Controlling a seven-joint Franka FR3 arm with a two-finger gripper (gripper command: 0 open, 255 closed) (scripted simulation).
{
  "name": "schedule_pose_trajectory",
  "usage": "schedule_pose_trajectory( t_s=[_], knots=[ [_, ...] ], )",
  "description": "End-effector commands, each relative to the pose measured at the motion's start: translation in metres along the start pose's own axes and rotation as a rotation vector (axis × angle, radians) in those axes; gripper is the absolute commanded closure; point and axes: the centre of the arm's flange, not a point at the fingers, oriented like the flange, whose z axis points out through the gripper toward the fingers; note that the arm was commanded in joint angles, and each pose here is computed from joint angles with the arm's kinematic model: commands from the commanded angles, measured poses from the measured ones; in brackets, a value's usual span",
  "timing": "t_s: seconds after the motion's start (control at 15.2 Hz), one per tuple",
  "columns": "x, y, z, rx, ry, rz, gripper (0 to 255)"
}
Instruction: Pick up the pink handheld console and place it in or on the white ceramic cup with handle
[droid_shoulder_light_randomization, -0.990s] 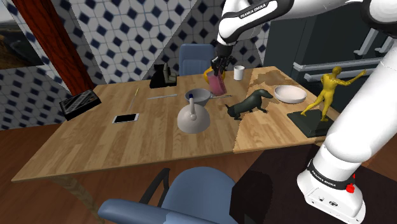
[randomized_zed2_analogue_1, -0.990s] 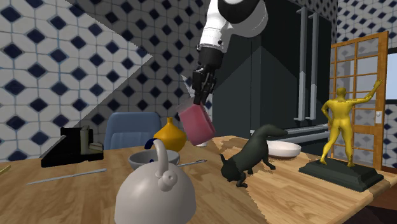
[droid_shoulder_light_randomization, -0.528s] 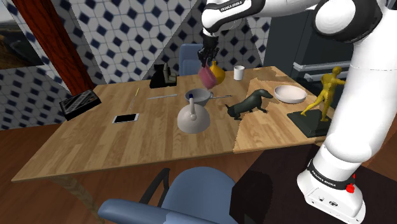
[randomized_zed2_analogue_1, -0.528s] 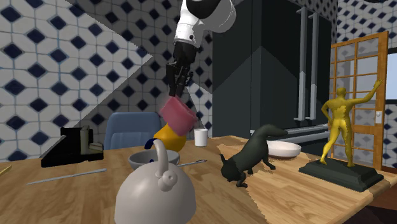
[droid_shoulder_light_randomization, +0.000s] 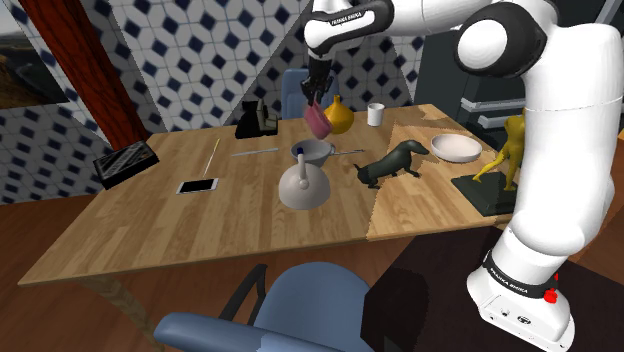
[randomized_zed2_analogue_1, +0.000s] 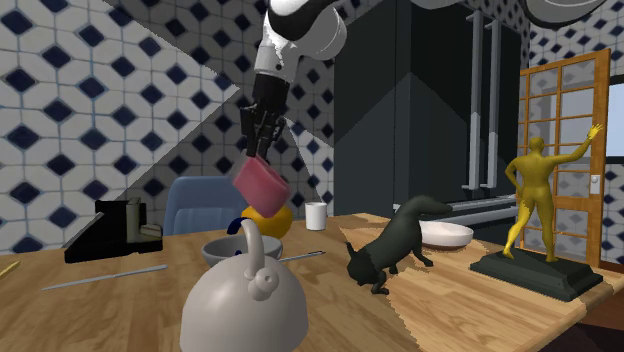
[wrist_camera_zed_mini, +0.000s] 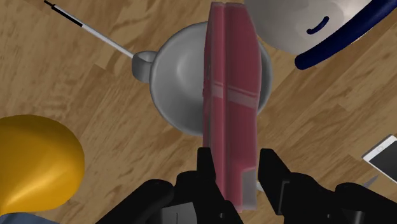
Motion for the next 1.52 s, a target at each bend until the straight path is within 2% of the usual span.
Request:
schedule_pose_trajectory(
  t_s=[0.0, 1.06, 1.45],
  knots=[
    [-0.003, 0.001, 0.009, 0.000, 0.001, 0.000, 255],
    [-0.024, 0.004, 0.093, 0.000, 0.001, 0.000, 255],
    [-0.024, 0.004, 0.093, 0.000, 0.001, 0.000, 255]
  ],
)
